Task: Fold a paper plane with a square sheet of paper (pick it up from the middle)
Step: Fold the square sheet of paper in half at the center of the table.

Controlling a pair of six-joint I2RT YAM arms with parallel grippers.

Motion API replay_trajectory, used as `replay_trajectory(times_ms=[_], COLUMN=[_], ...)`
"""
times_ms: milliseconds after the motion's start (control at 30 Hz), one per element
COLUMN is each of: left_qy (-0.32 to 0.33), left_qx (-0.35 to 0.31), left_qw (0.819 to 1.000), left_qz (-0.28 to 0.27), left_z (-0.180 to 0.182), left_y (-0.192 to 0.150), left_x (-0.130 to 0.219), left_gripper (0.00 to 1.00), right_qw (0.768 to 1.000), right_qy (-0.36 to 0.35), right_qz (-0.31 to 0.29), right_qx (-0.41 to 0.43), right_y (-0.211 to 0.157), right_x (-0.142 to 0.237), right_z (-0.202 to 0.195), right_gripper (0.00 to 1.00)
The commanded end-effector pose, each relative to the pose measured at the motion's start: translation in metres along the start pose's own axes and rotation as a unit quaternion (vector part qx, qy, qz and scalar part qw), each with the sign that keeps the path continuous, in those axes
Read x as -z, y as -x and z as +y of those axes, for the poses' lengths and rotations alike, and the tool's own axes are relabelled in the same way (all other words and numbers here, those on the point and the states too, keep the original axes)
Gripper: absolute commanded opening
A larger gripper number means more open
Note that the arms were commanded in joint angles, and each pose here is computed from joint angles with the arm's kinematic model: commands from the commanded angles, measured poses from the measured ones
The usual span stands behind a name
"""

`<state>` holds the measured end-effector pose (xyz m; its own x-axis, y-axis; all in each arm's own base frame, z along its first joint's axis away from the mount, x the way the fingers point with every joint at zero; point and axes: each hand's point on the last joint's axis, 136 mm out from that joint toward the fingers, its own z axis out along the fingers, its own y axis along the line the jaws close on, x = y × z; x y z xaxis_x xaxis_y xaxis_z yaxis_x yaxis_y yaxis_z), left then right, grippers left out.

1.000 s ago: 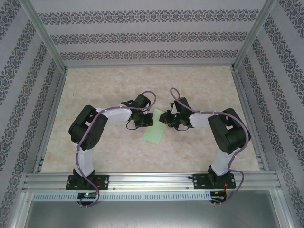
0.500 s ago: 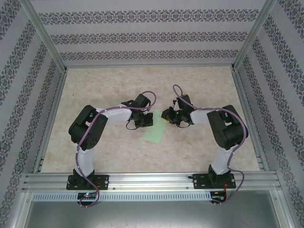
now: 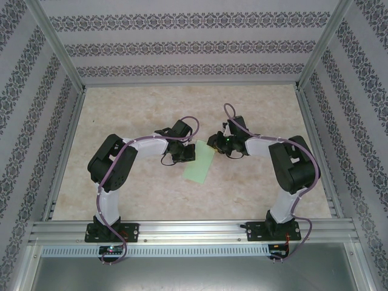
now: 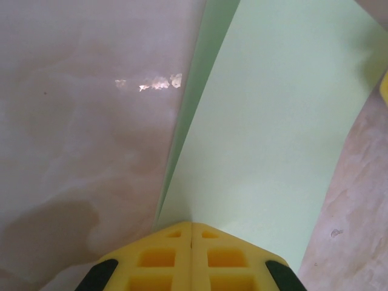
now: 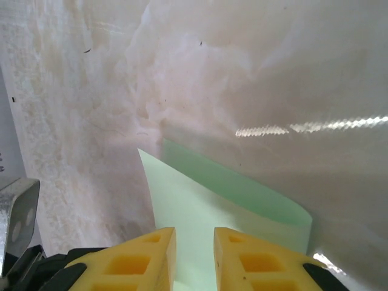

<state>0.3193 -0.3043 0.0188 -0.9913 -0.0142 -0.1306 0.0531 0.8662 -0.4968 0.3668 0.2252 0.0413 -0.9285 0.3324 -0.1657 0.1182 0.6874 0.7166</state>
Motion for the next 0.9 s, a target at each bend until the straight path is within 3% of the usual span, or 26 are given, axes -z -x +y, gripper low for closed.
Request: replay_trajectory(times_ms=[0, 133, 433, 867], left_qy=[0.037, 0.038, 0.038, 0.037], left_qx=[-0.002, -0.002, -0.004, -0.001], left_qw=[0.999, 0.998, 0.999, 0.999], left_qz=[0.039, 0.04, 0.036, 0.037], left_z=[0.017, 0.018, 0.016, 0.016], left_y=[-0.023, -0.024, -0.021, -0.022], left_x=[-0.015, -0.015, -0.013, -0.014], left_gripper=[0.0, 0.0, 0.0, 0.0], right_qw=[1.0, 0.998, 1.0, 0.997], right_qy=[-0.019, -0.047, -0.021, -0.065], right_qz=[0.012, 0.019, -0.016, 0.015], right_qx=[-0.009, -0.029, -0.003, -0.049], right_y=[-0.001, -0.006, 0.024, 0.01], right_x=[-0.011, -0.018, 0.013, -0.014], right_z=[-0.018, -0.037, 0.009, -0.036], right_gripper=[0.24, 0.23, 0.25, 0.24])
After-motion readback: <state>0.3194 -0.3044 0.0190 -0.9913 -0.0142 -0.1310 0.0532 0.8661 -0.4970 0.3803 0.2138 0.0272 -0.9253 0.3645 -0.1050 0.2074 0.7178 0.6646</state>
